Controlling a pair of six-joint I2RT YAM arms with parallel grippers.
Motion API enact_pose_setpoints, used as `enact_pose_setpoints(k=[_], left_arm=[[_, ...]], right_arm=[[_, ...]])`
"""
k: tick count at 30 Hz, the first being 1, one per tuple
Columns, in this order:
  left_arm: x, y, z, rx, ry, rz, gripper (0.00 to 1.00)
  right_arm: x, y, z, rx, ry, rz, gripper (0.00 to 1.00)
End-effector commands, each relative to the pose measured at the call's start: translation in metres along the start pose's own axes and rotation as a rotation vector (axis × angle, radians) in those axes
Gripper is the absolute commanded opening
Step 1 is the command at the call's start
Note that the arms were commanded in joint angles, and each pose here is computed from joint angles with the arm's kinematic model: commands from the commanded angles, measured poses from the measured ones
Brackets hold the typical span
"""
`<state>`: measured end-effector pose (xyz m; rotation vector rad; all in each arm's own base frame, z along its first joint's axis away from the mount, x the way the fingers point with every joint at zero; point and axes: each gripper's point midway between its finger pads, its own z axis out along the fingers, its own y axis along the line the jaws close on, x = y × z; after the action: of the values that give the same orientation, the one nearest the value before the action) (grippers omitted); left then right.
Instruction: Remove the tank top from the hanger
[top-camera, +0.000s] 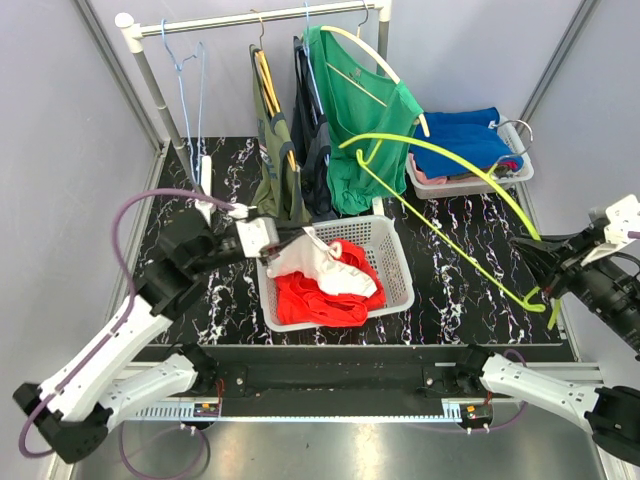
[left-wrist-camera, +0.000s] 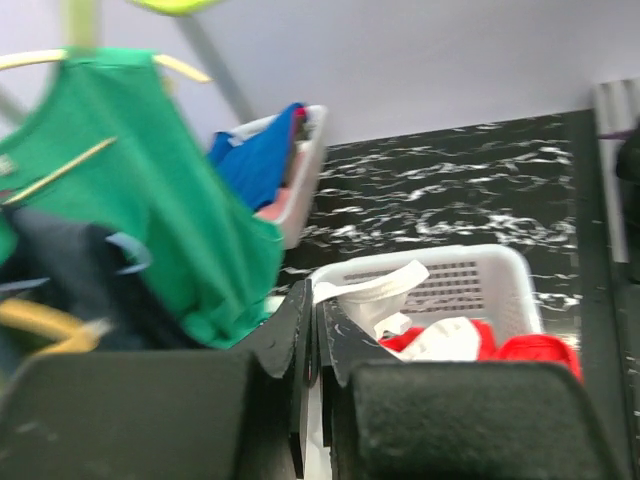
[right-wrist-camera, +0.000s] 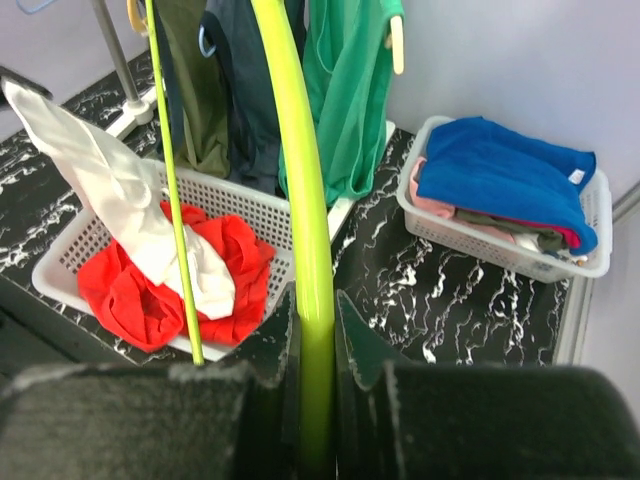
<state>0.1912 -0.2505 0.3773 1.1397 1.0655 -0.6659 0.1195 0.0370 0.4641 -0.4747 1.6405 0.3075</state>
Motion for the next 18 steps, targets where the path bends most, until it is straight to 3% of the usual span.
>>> enact_pose_setpoints(k=[1, 2, 3, 5, 6, 8, 11, 16, 18], left_arm=[[-0.003, -0.018, 0.023, 0.11, -0.036, 0.032, 0.07], [0.005, -0.023, 0.029, 0.131, -0.019, 0.028, 0.08], [0.021, -0.027, 0.032, 0.135, 0.013, 0.017, 0.17], [0.044, -0.033, 0.036, 0.139, 0.065, 0.006, 0.57], [0.063, -0.035, 0.036, 0.135, 0.108, 0.012, 0.98], [0.082, -0.039, 0.032, 0.141, 0.165, 0.013, 0.99], [0.077, -0.033, 0.025, 0.113, 0.193, 0.019, 0.99], [0.008, -0.023, 0.008, 0.126, 0.109, 0.095, 0.99], [0.0, -0.031, -0.002, 0.18, 0.119, 0.133, 0.99]], right_arm=[[-0.027, 0.011, 0.02, -0.012, -0.094, 0.059, 0.0], [-0.027, 0.015, 0.023, -0.025, -0.09, 0.058, 0.0], [-0.026, 0.019, 0.027, -0.037, -0.086, 0.055, 0.0], [-0.027, 0.022, 0.03, -0.049, -0.09, 0.058, 0.0], [-0.024, 0.025, 0.033, -0.06, -0.08, 0.052, 0.0], [-0.02, 0.028, 0.038, -0.06, -0.059, 0.042, 0.0], [-0.009, 0.035, 0.049, -0.075, -0.005, 0.017, 0.0], [-0.003, 0.044, 0.069, -0.08, 0.034, -0.022, 0.0], [-0.008, 0.05, 0.072, -0.11, 0.018, -0.023, 0.0]])
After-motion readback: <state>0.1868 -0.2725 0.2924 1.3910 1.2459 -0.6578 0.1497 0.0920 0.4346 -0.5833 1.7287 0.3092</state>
